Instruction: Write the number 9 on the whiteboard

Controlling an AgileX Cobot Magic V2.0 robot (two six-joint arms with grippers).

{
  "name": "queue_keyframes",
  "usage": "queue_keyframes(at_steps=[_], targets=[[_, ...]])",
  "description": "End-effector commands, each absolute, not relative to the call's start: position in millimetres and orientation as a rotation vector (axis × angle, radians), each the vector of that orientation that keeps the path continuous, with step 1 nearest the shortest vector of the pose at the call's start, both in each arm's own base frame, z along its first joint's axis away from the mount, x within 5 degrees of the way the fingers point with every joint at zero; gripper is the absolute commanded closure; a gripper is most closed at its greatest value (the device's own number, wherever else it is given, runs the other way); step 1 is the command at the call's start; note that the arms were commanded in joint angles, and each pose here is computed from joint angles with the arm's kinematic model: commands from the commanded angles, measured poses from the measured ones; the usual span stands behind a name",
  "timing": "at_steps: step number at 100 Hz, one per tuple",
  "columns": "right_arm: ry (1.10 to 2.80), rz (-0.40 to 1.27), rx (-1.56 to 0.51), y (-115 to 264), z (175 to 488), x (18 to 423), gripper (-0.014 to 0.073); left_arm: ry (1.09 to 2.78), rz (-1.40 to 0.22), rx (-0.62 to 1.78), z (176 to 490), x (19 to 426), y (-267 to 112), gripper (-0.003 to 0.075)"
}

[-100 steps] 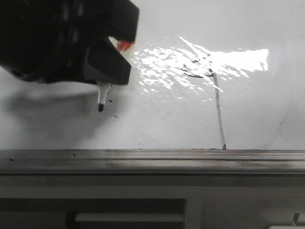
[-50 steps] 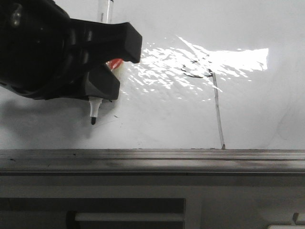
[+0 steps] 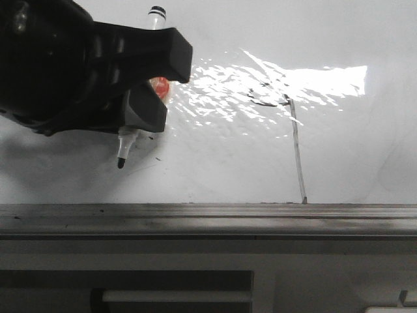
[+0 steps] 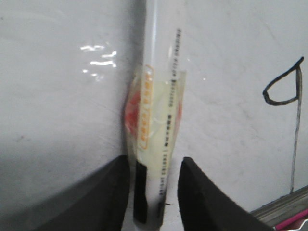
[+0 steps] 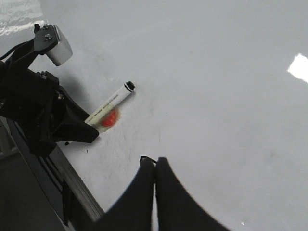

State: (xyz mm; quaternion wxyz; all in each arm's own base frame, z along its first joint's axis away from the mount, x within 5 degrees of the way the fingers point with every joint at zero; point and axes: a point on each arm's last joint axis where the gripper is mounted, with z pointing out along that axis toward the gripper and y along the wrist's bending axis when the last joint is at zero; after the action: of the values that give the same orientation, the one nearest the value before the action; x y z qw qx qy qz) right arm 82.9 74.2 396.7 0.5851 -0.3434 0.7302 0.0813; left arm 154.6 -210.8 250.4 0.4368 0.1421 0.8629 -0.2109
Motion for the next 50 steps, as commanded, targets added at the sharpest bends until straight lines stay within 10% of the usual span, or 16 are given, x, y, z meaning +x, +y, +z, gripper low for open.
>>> queue_keyframes(at_steps=[1, 29, 50], targets=[[1.597, 0.209, -0.777, 74.1, 413.4, 83.0, 0.0653, 2.103, -0.401, 0.256, 258.1, 165.0, -201.2, 0.0421], [1.593, 0.217, -0.769, 74.4, 414.0, 83.0, 0.0652, 2.089, -0.409, 0.249, 262.9, 163.4, -200.1, 0.0068], [1.529, 0.260, -0.662, 58.3, 417.5, 79.2, 0.0652, 1.975, -0.511, 0.266, 297.9, 143.2, -186.8, 0.0073]])
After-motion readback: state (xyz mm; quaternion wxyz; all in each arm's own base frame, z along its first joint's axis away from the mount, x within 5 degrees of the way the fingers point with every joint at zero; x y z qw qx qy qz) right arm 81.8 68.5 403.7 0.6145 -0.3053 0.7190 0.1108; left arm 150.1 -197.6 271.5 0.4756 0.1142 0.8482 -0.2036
